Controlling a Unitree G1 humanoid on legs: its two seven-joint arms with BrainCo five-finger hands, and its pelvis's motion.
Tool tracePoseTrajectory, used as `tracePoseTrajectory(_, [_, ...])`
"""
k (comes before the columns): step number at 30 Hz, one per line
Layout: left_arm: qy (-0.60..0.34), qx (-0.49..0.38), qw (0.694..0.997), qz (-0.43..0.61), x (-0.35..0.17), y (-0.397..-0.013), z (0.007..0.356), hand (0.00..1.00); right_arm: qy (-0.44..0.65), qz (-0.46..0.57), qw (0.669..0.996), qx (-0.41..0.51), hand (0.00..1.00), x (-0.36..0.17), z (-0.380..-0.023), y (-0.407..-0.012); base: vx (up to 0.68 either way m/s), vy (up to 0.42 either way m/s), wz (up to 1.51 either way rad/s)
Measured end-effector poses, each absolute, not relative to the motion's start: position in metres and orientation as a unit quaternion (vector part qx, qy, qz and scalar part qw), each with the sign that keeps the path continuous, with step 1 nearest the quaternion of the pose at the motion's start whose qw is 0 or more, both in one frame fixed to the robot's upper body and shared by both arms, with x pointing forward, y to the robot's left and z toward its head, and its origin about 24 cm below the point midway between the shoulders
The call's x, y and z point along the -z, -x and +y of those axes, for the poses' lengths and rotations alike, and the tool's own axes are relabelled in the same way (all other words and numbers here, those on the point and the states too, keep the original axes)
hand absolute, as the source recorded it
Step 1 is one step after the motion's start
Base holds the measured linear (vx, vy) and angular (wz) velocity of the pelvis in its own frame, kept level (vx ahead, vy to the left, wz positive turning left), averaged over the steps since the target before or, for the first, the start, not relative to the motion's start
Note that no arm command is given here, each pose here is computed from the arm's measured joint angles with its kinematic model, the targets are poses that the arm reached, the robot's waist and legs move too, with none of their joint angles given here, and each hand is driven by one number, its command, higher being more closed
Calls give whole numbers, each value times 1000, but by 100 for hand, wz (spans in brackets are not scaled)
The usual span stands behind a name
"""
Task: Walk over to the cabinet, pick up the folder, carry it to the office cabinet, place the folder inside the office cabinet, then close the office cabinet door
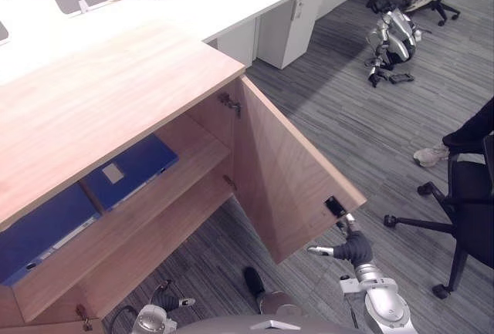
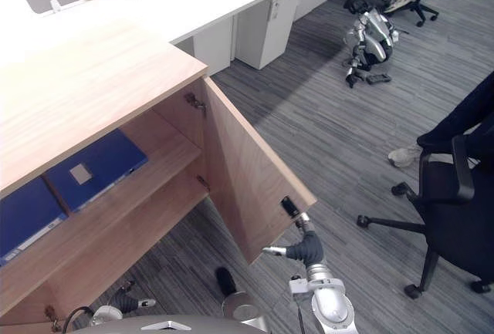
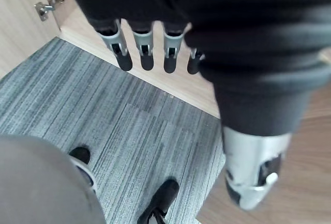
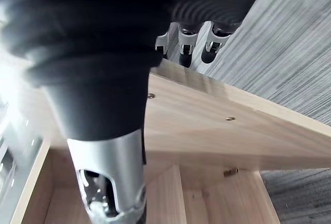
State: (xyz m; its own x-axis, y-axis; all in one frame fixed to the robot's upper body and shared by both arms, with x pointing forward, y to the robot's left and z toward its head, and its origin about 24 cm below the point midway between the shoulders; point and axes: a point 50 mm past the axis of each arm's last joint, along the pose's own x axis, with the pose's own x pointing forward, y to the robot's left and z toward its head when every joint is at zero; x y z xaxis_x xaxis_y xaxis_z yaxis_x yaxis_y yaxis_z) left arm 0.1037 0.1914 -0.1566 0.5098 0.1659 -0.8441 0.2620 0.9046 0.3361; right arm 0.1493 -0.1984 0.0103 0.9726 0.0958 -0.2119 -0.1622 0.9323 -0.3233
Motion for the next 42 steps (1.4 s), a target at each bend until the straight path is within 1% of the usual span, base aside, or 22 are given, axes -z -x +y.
tracePoseTrajectory(1, [-221,30,841,493,156,-104,192,0,181,93,975,-84,0,-12,-196,-149,-54,-55,26])
tracePoseTrajectory(2, [-227,32,841,490,155,-107,194,0,192,84,970,-124,0,-14,-187,-148,-43,-53,29])
tracePoseTrajectory(6, [-256,53,835,485,153,-111,202,0,220,71,953,-195,0,-15,-172,-149,-24,-40,34])
tracePoseTrajectory(11, [-271,58,825,492,154,-110,208,0,240,26,942,-233,0,-24,-156,-165,-4,7,35])
tracePoseTrajectory(16, [-279,60,829,482,151,-119,209,0,254,17,930,-267,0,-16,-142,-189,-39,17,48])
tracePoseTrajectory(20, [-273,44,829,485,151,-119,216,0,273,20,927,-257,0,-12,-143,-211,-56,20,53])
tracePoseTrajectory(24, [-262,15,832,488,149,-118,223,0,284,51,929,-230,0,1,-148,-234,-40,23,58])
tracePoseTrajectory(28, [-243,-20,829,503,150,-108,231,0,291,60,934,-200,0,3,-149,-255,-21,19,44])
tracePoseTrajectory(33, [-222,-47,834,504,150,-104,233,0,306,77,937,-152,0,4,-163,-275,19,11,39])
tracePoseTrajectory(35, [-210,-62,839,498,148,-104,234,0,305,76,940,-130,0,1,-169,-278,35,30,41])
tracePoseTrajectory(38, [-210,-72,839,497,148,-103,236,0,289,85,948,-105,0,5,-172,-279,-7,11,22])
tracePoseTrajectory(40, [-207,-72,839,497,149,-103,233,0,274,90,952,-99,0,8,-170,-276,-44,-6,13])
tracePoseTrajectory(42, [-202,-72,841,496,149,-104,230,0,253,110,956,-96,0,20,-166,-264,-64,-14,14])
